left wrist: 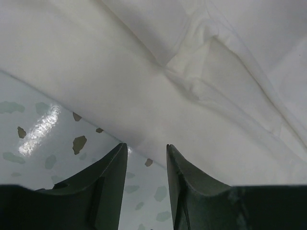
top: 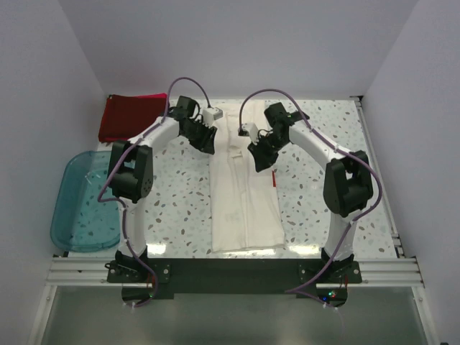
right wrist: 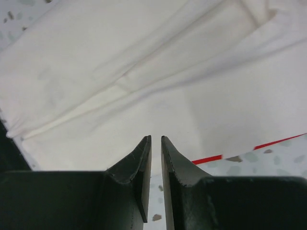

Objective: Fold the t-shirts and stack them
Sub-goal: Fold the tshirt

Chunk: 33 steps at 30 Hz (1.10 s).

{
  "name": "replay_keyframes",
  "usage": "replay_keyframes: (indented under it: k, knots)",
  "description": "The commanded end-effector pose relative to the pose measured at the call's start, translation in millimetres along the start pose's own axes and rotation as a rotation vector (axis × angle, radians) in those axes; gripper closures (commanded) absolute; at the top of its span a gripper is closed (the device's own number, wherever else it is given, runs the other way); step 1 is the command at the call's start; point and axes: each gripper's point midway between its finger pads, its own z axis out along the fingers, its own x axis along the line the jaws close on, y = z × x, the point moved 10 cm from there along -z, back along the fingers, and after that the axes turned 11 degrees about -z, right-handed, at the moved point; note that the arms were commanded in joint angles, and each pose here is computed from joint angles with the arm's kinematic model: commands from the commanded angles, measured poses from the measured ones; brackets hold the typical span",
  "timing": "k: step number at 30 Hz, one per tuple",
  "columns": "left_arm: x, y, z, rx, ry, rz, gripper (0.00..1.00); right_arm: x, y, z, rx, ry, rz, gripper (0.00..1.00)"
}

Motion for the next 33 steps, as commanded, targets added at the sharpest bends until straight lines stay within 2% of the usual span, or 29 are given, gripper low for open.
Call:
replay_keyframes:
  k: [1,6,10,14,21,24,28,30,32,33]
  knots:
    - [4.3,16.7,12.6,-0.055,-0.019,0.005,0.57,-37.7,21.7,16.6,-0.025,-0.184,-0.006,0.82]
    - [12.3,23.9,24.2,-0.036,-0.022,0.01,0.57,-79.5,18.2,39.0,0.029,-0.318,0.045,0.82]
    - [27.0,19.9,39.5,0.01,0.045,-0.006,0.59,-101.4,8.6,42.9,0.042,-0.42,0.095,0.83]
    - [46.6,20.0,51.3,0.042,0.138,0.006,0.63,-110.7,-4.6,52.1,0.096,-0.432,0.123,0.83]
    - [78.1,35.6,66.3,0.018,0.234,0.045,0.65,-139.5,-2.6,68.1,0.086,-0.5,0.162,0.83]
    - [78.6,45.1,66.4,-0.017,0.226,0.072,0.64,-151.8,-0.6,67.7,0.066,-0.549,0.18,0.82]
    - [62.1,60.1,44.6,-0.127,0.205,0.094,0.53,-162.4,8.2,47.7,0.022,-0.599,0.163,0.79]
    - [47.9,79.6,20.2,-0.234,0.189,0.141,0.47,-162.2,20.1,27.0,-0.02,-0.63,0.132,0.72]
    - [37.7,86.2,5.2,-0.277,0.171,0.172,0.43,-154.7,35.1,0.5,-0.064,-0.649,0.074,0.67]
    - [24.6,98.2,-15.9,-0.336,0.145,0.217,0.41,-149.4,41.7,-9.4,-0.094,-0.64,0.05,0.61]
